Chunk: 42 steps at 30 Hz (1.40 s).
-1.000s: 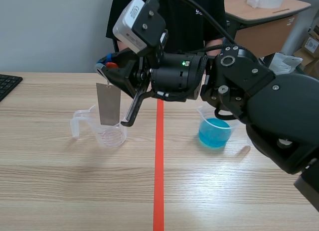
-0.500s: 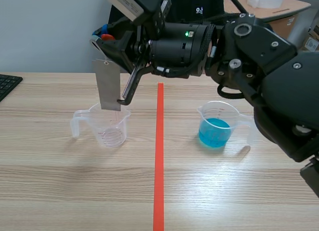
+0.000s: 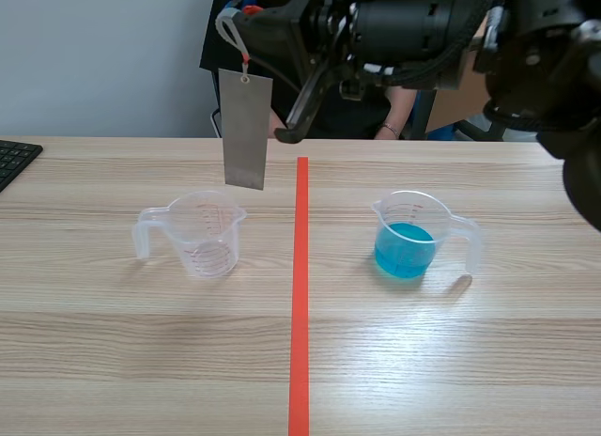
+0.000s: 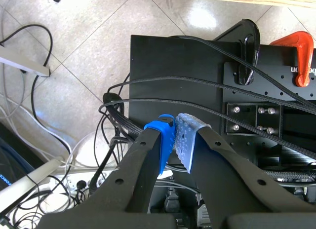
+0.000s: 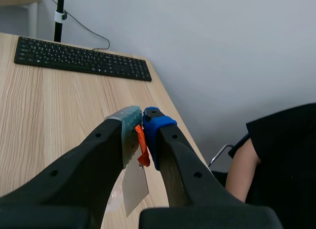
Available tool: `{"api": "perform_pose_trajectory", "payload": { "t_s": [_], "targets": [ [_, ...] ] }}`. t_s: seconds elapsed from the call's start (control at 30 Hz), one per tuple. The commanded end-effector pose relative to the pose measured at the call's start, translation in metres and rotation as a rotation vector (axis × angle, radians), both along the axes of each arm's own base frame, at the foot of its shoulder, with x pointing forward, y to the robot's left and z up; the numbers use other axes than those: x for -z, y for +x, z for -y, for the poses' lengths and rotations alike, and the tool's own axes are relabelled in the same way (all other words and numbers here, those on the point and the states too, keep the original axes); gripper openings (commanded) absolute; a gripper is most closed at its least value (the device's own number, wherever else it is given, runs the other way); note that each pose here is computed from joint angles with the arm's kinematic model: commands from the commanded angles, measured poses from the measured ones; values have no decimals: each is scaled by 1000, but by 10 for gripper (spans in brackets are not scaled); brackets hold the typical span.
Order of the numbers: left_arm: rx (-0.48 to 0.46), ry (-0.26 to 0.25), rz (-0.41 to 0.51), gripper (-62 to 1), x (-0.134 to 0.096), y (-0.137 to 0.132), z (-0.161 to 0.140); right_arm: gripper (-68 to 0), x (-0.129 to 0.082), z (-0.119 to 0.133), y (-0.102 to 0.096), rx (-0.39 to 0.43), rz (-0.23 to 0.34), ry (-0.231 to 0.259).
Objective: Do the redox reaction experiment.
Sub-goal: 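Move the plate over the blue solution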
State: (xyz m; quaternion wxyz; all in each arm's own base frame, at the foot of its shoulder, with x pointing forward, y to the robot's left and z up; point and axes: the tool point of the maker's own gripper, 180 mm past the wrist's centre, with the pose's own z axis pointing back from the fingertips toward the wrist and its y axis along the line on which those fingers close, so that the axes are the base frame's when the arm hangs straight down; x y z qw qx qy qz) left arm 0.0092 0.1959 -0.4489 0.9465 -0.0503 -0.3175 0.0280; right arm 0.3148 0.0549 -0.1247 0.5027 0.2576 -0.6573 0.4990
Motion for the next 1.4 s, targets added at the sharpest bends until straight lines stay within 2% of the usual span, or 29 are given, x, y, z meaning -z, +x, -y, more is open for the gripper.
{"api": "perform_pose_trajectory", "payload": {
  "t_s": [0.0, 0.53, 0.8, 1.03, 1.37],
  "targets": [
    [0, -7, 11, -560, -3, 0, 2, -660, -19, 9, 3, 12, 36, 19],
    [0, -7, 7, -560, -3, 0, 2, -660, -30, 90, 5, 150, -39, -1],
    [0, -7, 8, -560, -3, 0, 2, -660, -29, 125, 5, 200, -67, -40],
    [0, -7, 7, -560, -3, 0, 2, -660, -20, 138, 0, 204, -102, -95],
    [0, -7, 7, -560, -3, 0, 2, -660, -17, 146, 1, 215, -102, -147]
  ]
}}
